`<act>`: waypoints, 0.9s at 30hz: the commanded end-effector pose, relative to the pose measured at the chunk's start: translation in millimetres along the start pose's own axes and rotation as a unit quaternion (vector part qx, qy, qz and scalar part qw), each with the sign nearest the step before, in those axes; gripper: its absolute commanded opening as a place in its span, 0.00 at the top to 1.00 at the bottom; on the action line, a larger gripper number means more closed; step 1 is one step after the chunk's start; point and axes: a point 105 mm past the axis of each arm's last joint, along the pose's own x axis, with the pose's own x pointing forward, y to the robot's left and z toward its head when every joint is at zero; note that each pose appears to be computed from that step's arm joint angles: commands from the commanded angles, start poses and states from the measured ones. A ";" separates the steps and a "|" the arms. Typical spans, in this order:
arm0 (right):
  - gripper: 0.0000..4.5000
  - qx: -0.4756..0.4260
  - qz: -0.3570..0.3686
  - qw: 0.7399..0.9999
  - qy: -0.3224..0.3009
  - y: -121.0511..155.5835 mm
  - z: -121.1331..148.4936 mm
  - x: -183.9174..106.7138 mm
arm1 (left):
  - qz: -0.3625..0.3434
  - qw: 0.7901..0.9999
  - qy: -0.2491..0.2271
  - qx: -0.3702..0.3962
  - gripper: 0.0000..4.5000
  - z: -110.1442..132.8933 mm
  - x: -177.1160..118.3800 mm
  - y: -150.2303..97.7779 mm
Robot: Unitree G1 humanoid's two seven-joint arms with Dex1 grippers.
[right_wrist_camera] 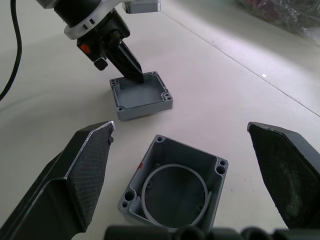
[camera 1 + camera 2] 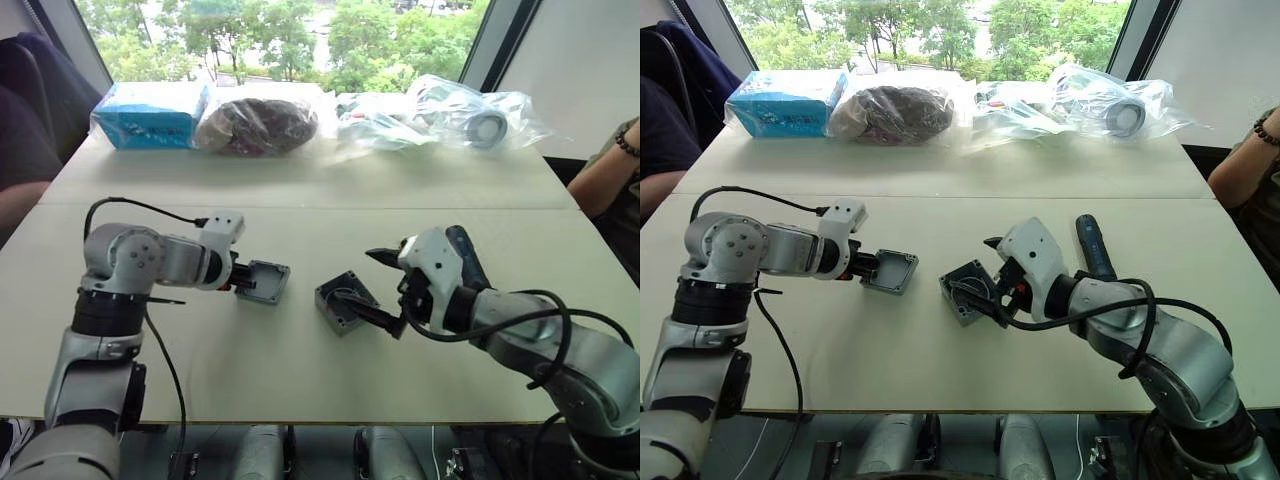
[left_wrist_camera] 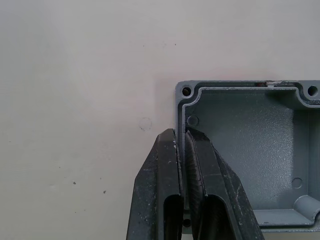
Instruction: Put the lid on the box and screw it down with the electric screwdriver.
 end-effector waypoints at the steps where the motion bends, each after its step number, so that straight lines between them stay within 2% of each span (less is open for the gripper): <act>1: 0.00 0.035 -0.014 0.999 -0.039 -9.2 13.8 -4.0 | 0.019 0.998 -0.053 0.000 0.99 19.7 -4.6 4.2; 2: 0.00 0.049 -0.015 0.998 -0.041 -11.3 13.9 -4.1 | 0.018 0.997 -0.079 -0.004 0.99 30.2 -8.0 5.2; 4: 0.00 0.091 -0.029 0.994 -0.053 -20.9 16.6 -0.7 | 0.013 0.987 -0.163 0.008 0.99 63.3 -23.2 10.0; 6: 0.00 0.144 -0.021 0.986 -0.079 -28.1 26.3 13.6 | -0.026 0.959 -0.279 0.042 0.99 106.6 -52.6 6.0; 7: 0.00 0.174 -0.018 0.979 -0.102 -34.2 36.5 24.6 | -0.042 0.943 -0.325 0.063 0.99 122.7 -65.2 0.3; 8: 0.00 0.195 -0.015 0.974 -0.115 -37.5 43.8 32.3 | -0.052 0.931 -0.352 0.077 0.99 131.6 -72.6 -3.3; 10: 0.00 0.219 -0.018 0.968 -0.124 -44.1 50.8 39.6 | -0.060 0.922 -0.371 0.094 0.99 138.2 -74.9 -7.8; 12: 0.00 0.258 -0.023 0.955 -0.144 -55.3 64.8 45.9 | -0.098 0.904 -0.401 0.112 0.99 143.9 -80.8 -26.1; 15: 0.00 0.275 -0.022 0.949 -0.154 -61.7 74.6 47.3 | -0.118 0.890 -0.421 0.132 0.99 147.1 -83.0 -40.9; 19: 0.00 0.271 -0.021 0.950 -0.156 -62.3 80.4 46.2 | -0.128 0.882 -0.427 0.152 0.99 146.0 -76.3 -59.8; 27: 0.00 0.270 -0.025 0.952 -0.140 -58.3 71.6 47.6 | -0.148 0.878 -0.429 0.151 0.99 146.3 -73.5 -68.8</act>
